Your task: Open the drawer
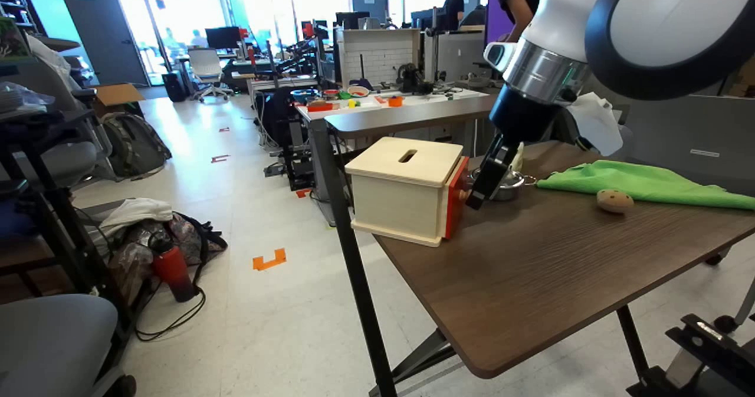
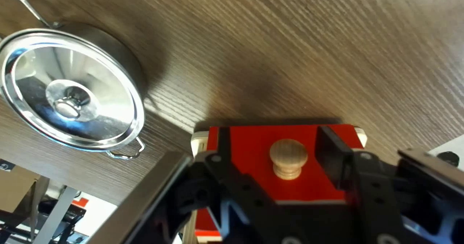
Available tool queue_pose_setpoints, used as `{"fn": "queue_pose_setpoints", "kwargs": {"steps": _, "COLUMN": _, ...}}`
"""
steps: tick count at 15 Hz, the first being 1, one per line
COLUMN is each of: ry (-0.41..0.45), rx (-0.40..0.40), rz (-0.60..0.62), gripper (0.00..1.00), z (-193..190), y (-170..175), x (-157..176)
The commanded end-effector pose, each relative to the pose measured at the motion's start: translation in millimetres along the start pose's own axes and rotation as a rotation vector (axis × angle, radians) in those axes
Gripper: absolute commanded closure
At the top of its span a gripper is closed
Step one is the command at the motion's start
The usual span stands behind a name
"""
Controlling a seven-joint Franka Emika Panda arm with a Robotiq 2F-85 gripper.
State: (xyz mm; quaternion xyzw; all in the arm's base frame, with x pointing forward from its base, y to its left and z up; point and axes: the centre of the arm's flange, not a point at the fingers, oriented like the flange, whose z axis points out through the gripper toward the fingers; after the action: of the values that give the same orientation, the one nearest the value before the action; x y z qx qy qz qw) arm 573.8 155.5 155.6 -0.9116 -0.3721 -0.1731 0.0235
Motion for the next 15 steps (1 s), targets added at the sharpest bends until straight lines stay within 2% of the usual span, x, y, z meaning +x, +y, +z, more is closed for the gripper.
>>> {"fn": "queue_pose_setpoints", "kwargs": {"steps": 1, "ry": -0.004, "rx": 0.0, "rz": 0.032, "gripper": 0.46, "z": 10.5, "y": -1.5, "x": 11.6}}
{"fn": "queue_pose_setpoints", "kwargs": {"steps": 3, "ry": -0.003, "rx": 0.001, "rz": 0.036, "gripper": 0.41, "z": 13.8, "y": -2.7, "x": 14.2}}
{"fn": "queue_pose_setpoints", "kwargs": {"steps": 5, "ry": -0.002, "rx": 0.003, "rz": 0.04, "gripper": 0.41, "z": 16.2, "y": -3.7, "x": 16.7}}
{"fn": "queue_pose_setpoints", "kwargs": {"steps": 6, "ry": -0.001, "rx": 0.004, "rz": 0.041, "gripper": 0.49, "z": 17.1, "y": -4.3, "x": 17.6}}
{"fn": "queue_pose_setpoints", "kwargs": {"steps": 8, "ry": 0.001, "rx": 0.007, "rz": 0.045, "gripper": 0.73, "z": 17.9, "y": -5.8, "x": 18.5}}
{"fn": "queue_pose_setpoints", "kwargs": {"steps": 9, "ry": 0.001, "rx": 0.007, "rz": 0.046, "gripper": 0.74, "z": 17.7, "y": -6.6, "x": 18.1}}
{"fn": "queue_pose_setpoints", "kwargs": {"steps": 12, "ry": 0.0, "rx": 0.006, "rz": 0.05, "gripper": 0.98, "z": 15.1, "y": -7.3, "x": 16.5}}
{"fn": "queue_pose_setpoints", "kwargs": {"steps": 13, "ry": 0.0, "rx": 0.004, "rz": 0.05, "gripper": 0.93, "z": 13.5, "y": -6.7, "x": 15.5}}
{"fn": "queue_pose_setpoints", "kwargs": {"steps": 15, "ry": 0.0, "rx": 0.001, "rz": 0.047, "gripper": 0.93, "z": 11.2, "y": -6.6, "x": 12.8}}
